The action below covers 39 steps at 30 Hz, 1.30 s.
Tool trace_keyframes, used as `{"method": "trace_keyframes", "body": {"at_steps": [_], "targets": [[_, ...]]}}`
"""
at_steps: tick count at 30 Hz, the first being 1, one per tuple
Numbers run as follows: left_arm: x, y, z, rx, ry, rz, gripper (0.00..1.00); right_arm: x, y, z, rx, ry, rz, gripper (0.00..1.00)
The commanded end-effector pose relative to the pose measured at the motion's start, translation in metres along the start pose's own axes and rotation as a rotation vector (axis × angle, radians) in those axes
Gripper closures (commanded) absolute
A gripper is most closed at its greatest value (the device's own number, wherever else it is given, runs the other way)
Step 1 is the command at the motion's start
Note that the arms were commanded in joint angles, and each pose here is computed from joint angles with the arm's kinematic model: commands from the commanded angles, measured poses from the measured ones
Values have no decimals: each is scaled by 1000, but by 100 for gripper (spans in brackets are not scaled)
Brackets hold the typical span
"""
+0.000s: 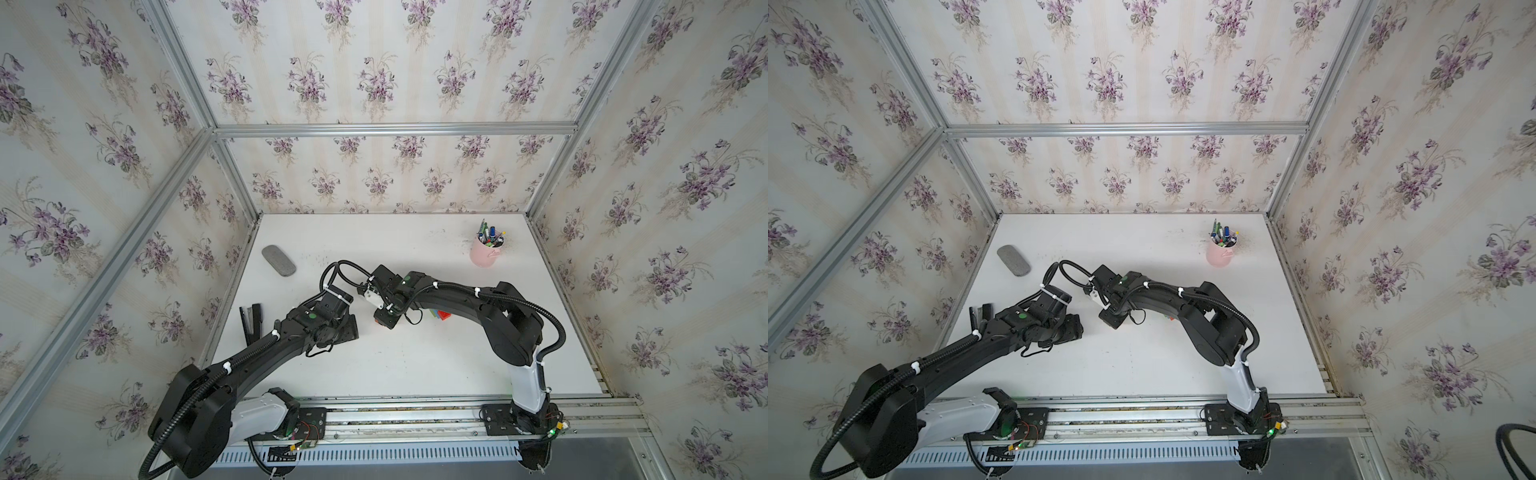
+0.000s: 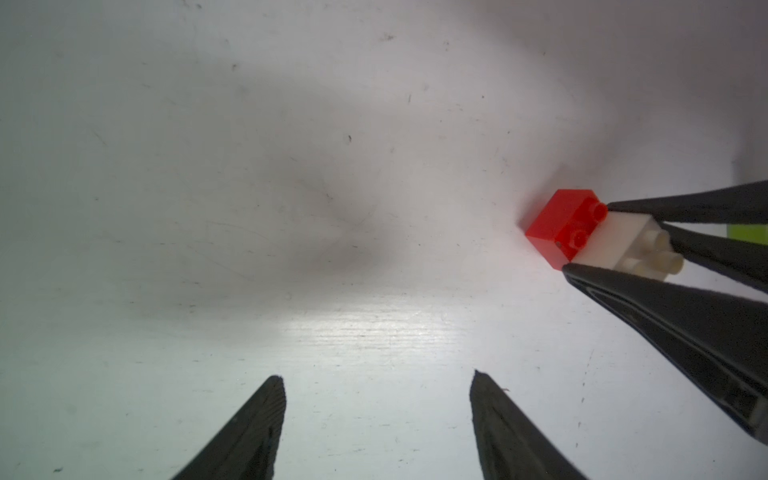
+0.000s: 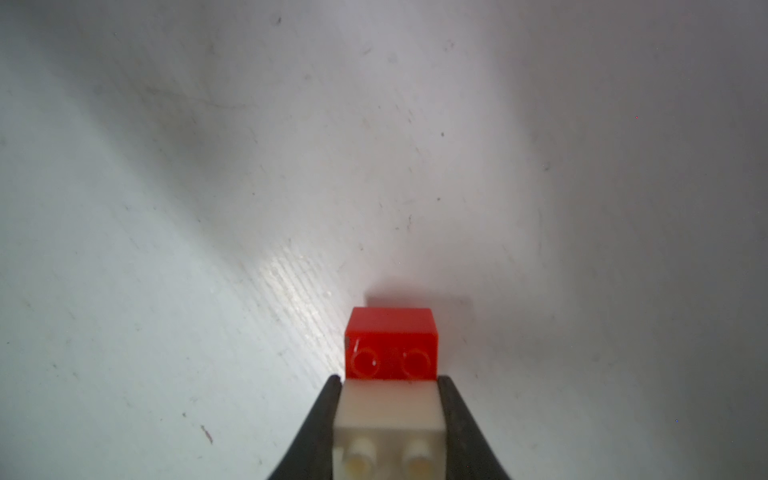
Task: Assemble the letter y with lego
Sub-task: Pick up the lego brick from the center of the board, then place the lego brick at the center of the board.
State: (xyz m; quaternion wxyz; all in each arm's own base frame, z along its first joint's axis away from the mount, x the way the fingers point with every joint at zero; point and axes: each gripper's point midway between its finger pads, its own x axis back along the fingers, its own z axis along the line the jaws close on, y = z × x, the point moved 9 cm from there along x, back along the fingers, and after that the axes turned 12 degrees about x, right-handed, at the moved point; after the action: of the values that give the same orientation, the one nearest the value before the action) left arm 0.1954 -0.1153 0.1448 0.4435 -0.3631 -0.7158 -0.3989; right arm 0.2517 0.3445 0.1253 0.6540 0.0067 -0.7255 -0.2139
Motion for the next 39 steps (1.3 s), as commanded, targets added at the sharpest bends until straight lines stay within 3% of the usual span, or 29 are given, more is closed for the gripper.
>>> {"method": "trace_keyframes", "body": {"at_steps": [1, 10, 17, 21, 28, 32, 39], "targets": [[0, 0, 3, 11, 12, -5, 28, -1, 2, 1, 63, -30, 8, 63], [-1, 0, 4, 12, 16, -2, 28, -10, -1, 5, 83, -15, 39, 56], [-3, 2, 0, 1, 14, 7, 28, 24, 8, -2, 35, -87, -31, 49], [-5, 7, -9, -17, -3, 15, 28, 61, -1, -31, -141, -178, -86, 50], [-12, 17, -27, -40, -29, 27, 30, 114, -74, -84, -553, -290, -110, 43], [-18, 22, -36, -52, -36, 33, 30, 104, -111, -94, -657, -280, -57, 42], [-32, 26, -44, -62, -21, 60, 30, 69, -128, -90, -680, -222, 12, 41]]}}
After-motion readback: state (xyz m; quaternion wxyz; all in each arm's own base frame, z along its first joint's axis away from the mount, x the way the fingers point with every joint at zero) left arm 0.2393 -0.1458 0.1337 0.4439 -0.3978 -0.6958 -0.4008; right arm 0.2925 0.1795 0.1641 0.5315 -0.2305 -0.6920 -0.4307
